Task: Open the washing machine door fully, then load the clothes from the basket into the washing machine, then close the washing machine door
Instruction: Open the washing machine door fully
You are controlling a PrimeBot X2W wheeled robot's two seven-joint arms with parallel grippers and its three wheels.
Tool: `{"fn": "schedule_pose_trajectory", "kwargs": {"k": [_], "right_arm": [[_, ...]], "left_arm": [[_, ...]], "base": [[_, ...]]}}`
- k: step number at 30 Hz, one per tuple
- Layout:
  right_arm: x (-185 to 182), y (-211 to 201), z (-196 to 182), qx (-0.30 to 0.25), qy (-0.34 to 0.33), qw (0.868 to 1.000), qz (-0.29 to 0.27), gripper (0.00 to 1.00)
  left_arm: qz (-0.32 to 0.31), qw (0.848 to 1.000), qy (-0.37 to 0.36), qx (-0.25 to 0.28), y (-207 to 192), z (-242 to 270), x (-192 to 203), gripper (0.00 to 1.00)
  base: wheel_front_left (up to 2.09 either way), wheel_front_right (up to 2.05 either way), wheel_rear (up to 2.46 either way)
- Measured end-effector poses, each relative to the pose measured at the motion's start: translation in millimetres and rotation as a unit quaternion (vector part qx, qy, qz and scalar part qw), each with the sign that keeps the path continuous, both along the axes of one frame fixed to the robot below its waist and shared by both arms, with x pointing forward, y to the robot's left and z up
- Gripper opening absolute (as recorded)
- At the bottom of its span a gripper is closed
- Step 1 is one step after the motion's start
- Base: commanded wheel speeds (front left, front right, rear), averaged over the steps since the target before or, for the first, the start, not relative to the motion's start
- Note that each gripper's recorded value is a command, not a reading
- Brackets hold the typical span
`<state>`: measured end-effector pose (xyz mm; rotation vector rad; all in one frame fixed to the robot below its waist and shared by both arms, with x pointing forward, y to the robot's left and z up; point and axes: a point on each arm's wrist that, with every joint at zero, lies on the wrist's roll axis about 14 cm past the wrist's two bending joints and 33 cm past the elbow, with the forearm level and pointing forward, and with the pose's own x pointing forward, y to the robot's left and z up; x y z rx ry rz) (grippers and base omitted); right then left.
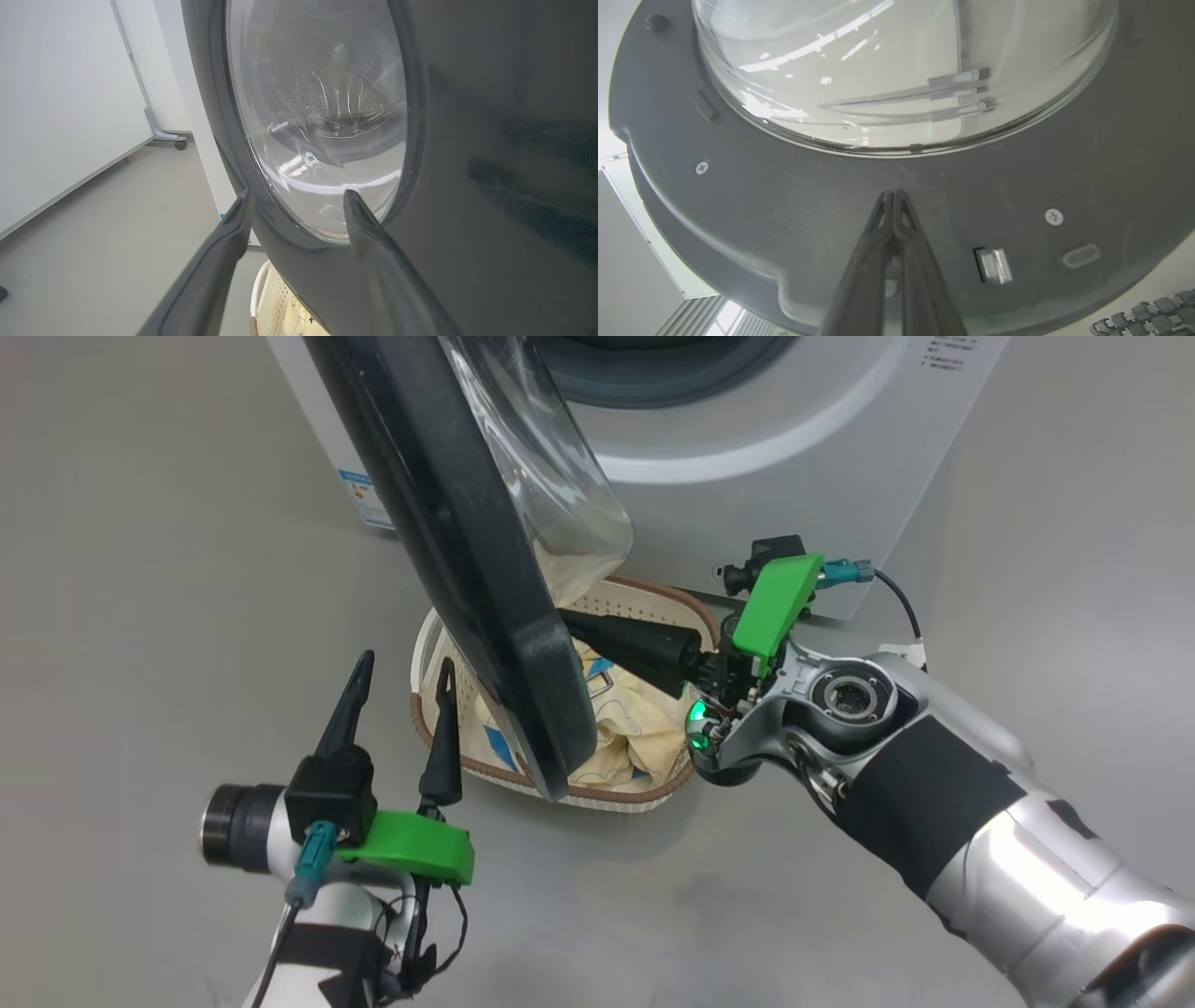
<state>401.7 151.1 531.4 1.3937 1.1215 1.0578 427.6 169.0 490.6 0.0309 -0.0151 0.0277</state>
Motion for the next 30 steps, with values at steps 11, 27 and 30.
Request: {"fn": "schedule_pose_trajectory", "kwargs": {"k": [11,27,30], "right_arm": [[41.9,-45.9,26.4,0.026,-0.021,0.988,-0.150,0.00],[88.6,-196.0,18.9,-0.084,-0.135,0.900,-0.406,1.00],[88.0,-216.6,16.0,-0.117,-0.167,0.877,-0.435,1.00]], "left_arm": [[-0.007,1.000,-0.004,-0.005,-6.2,3.1,-5.4,1.00],[-0.020,1.000,-0.002,-0.010,-16.2,2.6,-10.9,1.00],[-0.022,1.000,-0.006,-0.009,-17.4,5.2,-11.2,1.00]], "base": [[0.00,0.00,0.00],[0.00,0.00,0.00],[0.00,0.00,0.00]]}}
